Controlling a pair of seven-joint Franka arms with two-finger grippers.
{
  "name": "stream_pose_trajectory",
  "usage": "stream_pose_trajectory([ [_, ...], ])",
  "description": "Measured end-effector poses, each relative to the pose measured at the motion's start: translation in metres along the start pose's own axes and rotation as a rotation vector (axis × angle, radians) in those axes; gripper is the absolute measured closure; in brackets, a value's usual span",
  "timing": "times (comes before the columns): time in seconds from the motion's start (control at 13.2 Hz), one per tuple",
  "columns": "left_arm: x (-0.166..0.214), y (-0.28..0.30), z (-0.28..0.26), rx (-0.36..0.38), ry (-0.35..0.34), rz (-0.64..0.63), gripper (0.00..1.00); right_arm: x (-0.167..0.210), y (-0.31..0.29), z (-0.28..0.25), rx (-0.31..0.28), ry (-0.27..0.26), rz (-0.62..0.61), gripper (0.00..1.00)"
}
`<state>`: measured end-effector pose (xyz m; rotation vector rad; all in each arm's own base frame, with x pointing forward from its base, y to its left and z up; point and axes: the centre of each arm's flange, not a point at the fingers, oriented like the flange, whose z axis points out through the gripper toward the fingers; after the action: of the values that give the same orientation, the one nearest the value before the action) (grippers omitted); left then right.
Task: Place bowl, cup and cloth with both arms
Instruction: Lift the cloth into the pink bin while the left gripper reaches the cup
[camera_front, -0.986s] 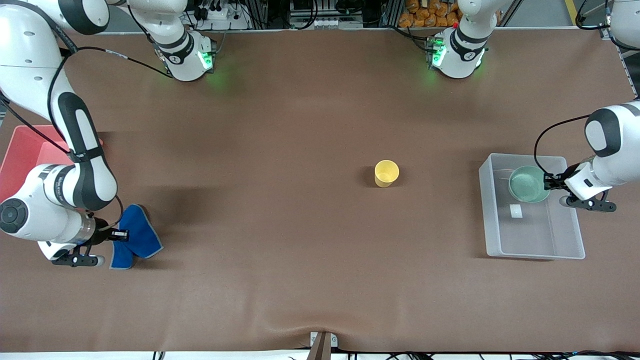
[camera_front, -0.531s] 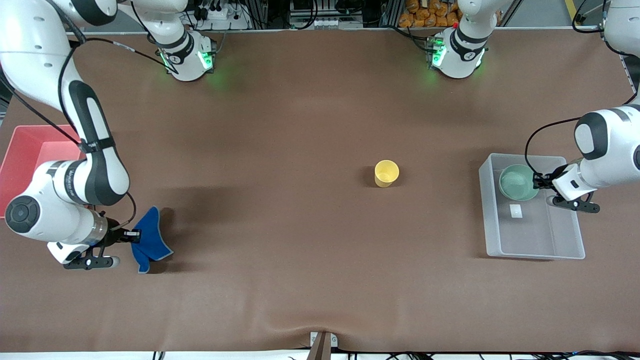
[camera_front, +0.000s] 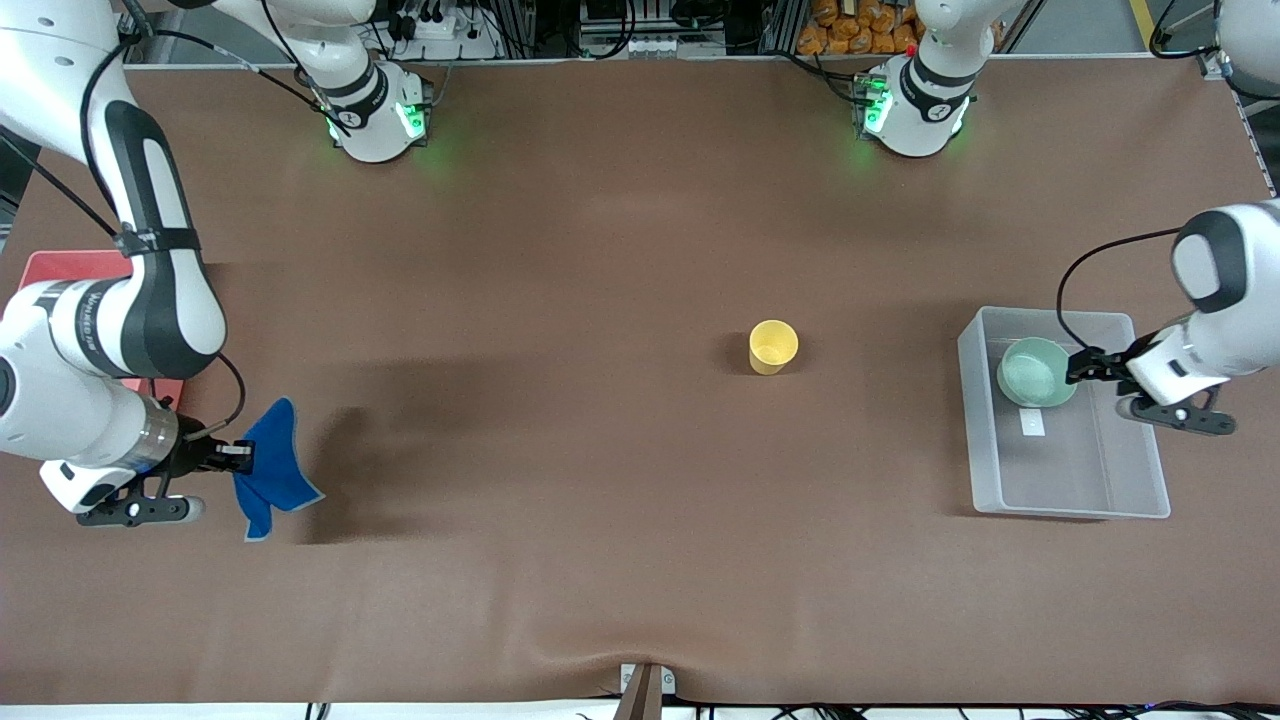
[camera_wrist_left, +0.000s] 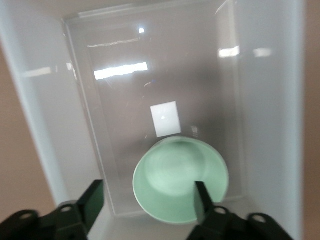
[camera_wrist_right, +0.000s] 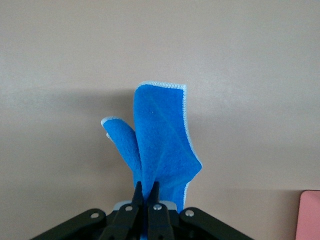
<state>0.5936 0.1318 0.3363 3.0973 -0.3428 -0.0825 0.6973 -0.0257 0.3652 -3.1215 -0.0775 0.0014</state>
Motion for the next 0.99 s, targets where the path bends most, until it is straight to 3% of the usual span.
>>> stream_pose_trajectory([
  [0.08,0.004,0.007,-0.03,-0.014,0.009,-0.004,0.0,-0.003,0.0,-0.008,-0.001,-0.005,0.0,0.96],
  [0.38,0.026,0.07,-0.1,-0.057,0.015,-0.06,0.0,-0.017,-0.002,-0.045,-0.005,-0.035,-0.001,0.96],
  [0.76,0.045,0.22,-0.098,-0.093,-0.027,-0.191,0.0,-0.042,-0.006,-0.073,-0.013,-0.04,-0.003,0.96],
  [0.99,0.041,0.275,-0.074,-0.106,-0.026,-0.262,0.0,-0.058,-0.005,-0.089,-0.018,-0.056,-0.005,0.96],
])
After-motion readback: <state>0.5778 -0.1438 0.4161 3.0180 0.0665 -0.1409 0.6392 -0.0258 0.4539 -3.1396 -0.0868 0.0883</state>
